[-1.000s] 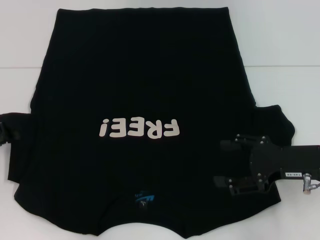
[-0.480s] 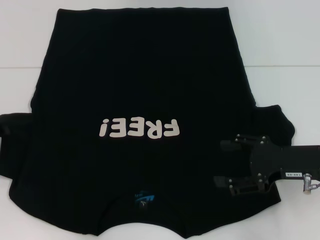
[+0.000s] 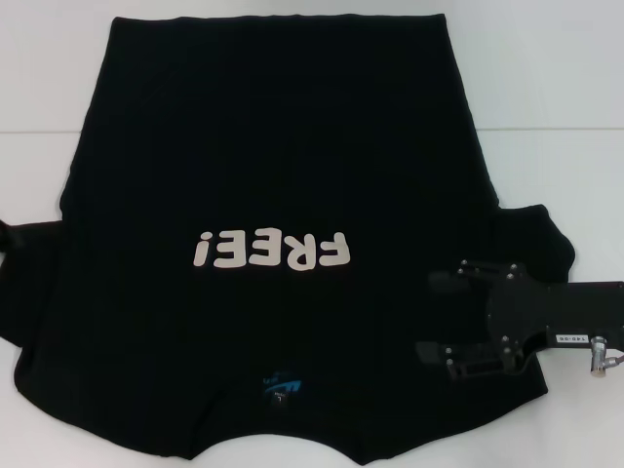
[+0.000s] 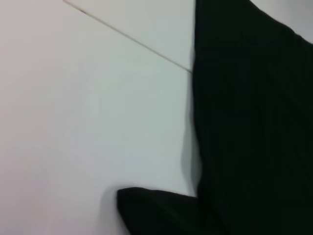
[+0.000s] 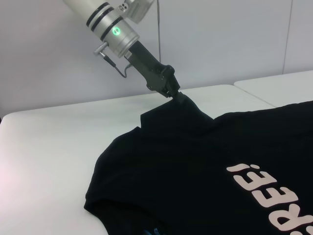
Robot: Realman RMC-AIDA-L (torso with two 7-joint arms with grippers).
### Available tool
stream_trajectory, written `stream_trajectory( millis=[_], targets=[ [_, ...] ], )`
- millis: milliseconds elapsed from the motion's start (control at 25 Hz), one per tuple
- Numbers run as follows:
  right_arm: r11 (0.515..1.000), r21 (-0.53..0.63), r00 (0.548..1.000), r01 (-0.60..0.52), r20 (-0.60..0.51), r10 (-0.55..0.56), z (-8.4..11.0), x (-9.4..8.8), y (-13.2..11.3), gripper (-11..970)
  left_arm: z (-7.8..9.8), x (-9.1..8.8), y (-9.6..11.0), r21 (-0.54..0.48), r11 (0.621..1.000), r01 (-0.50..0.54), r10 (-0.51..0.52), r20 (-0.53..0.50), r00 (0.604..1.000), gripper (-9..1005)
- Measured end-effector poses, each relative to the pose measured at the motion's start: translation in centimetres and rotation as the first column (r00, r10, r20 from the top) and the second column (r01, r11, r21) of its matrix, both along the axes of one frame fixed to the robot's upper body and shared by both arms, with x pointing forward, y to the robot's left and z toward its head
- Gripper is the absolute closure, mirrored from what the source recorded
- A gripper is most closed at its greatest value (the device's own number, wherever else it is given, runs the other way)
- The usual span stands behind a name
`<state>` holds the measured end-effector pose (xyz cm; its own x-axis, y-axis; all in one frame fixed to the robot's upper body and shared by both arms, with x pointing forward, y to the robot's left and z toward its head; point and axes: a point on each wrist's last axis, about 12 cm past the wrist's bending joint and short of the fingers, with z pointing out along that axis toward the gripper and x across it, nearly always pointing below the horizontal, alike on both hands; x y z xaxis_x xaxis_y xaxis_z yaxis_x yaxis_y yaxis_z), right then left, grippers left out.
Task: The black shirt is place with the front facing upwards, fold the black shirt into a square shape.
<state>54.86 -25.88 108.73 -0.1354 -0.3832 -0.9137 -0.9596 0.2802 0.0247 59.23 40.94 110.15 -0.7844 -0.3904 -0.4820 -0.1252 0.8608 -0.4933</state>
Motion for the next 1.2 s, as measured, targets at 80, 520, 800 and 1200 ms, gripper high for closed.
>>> stream_trajectory(
  millis=[80, 520, 800, 1200],
  targets=[
    [1.000, 0.000, 1.000, 0.001, 0.000, -0.001, 0.0, 0.0, 0.0, 21, 0.2, 0.3, -0.6, -0.003, 1.000, 0.016, -0.016, -0.008, 1.000, 993],
    [1.000, -0.002, 1.000, 0.002, -0.006, -0.002, -0.1, 0.0, 0.0, 21, 2.3, 2.0, -4.0, -0.055, 0.994, 0.098, -0.097, 0.017, 0.995, 990],
    [1.000, 0.000, 1.000, 0.001, -0.008, -0.001, -0.1, -0.1, 0.1, 22, 1.3, 2.0, -6.1, -0.140, 0.985, 0.105, -0.112, -0.042, 0.993, 982],
    [1.000, -0.002, 1.000, 0.003, -0.009, -0.003, -0.2, -0.1, 0.0, 22, 0.5, 1.3, -8.9, -0.416, 0.900, 0.128, -0.150, -0.021, 0.988, 698]
  ],
)
